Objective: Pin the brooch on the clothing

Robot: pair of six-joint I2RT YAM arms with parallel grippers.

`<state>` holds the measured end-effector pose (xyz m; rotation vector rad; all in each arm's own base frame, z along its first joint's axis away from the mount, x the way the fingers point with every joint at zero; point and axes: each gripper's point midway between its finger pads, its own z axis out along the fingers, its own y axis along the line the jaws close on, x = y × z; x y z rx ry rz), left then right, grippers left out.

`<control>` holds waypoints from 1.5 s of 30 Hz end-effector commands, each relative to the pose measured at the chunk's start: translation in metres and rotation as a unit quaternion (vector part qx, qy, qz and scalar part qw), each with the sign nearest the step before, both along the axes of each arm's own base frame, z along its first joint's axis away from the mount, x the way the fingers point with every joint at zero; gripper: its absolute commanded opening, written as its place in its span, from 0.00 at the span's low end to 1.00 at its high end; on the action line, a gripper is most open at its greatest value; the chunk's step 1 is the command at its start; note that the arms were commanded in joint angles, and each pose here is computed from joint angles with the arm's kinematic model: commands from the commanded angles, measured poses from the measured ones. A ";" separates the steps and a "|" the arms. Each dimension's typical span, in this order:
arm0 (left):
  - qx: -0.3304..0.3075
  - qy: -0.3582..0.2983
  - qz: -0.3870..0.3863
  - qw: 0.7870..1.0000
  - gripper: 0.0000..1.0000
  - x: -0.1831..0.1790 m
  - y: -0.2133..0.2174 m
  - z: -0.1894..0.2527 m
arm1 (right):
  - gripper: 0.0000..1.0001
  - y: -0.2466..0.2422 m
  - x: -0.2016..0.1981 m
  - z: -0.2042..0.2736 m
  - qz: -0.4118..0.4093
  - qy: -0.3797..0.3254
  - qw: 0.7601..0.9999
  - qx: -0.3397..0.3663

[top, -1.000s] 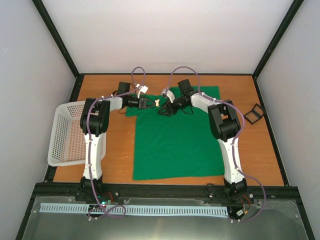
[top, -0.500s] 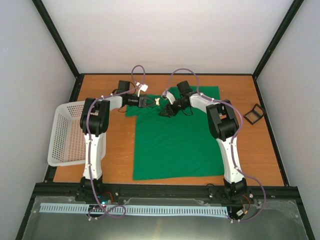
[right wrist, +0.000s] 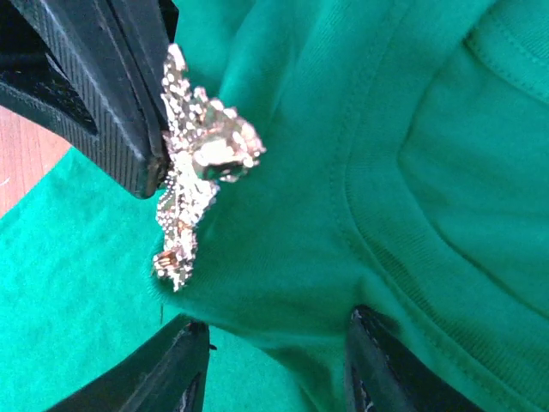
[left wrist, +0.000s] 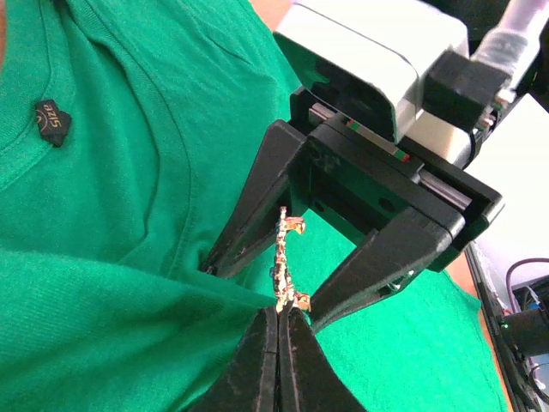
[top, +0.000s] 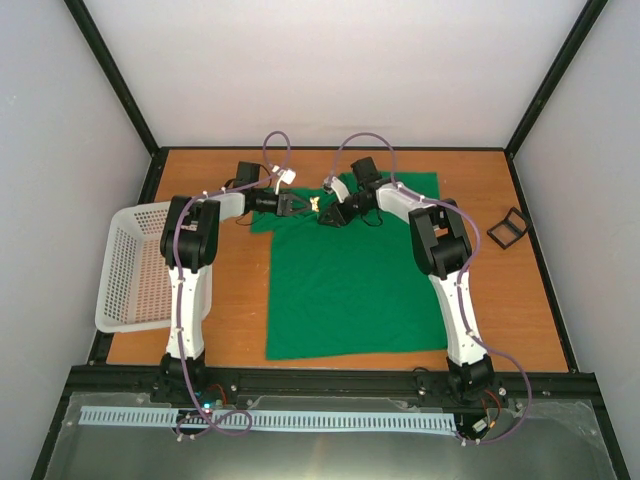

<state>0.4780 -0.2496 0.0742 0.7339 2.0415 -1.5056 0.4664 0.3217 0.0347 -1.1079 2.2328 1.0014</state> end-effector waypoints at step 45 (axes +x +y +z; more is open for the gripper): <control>-0.016 -0.004 -0.016 1.000 0.01 -0.016 -0.010 -0.002 | 0.48 0.024 0.001 0.033 0.007 0.028 0.989 0.147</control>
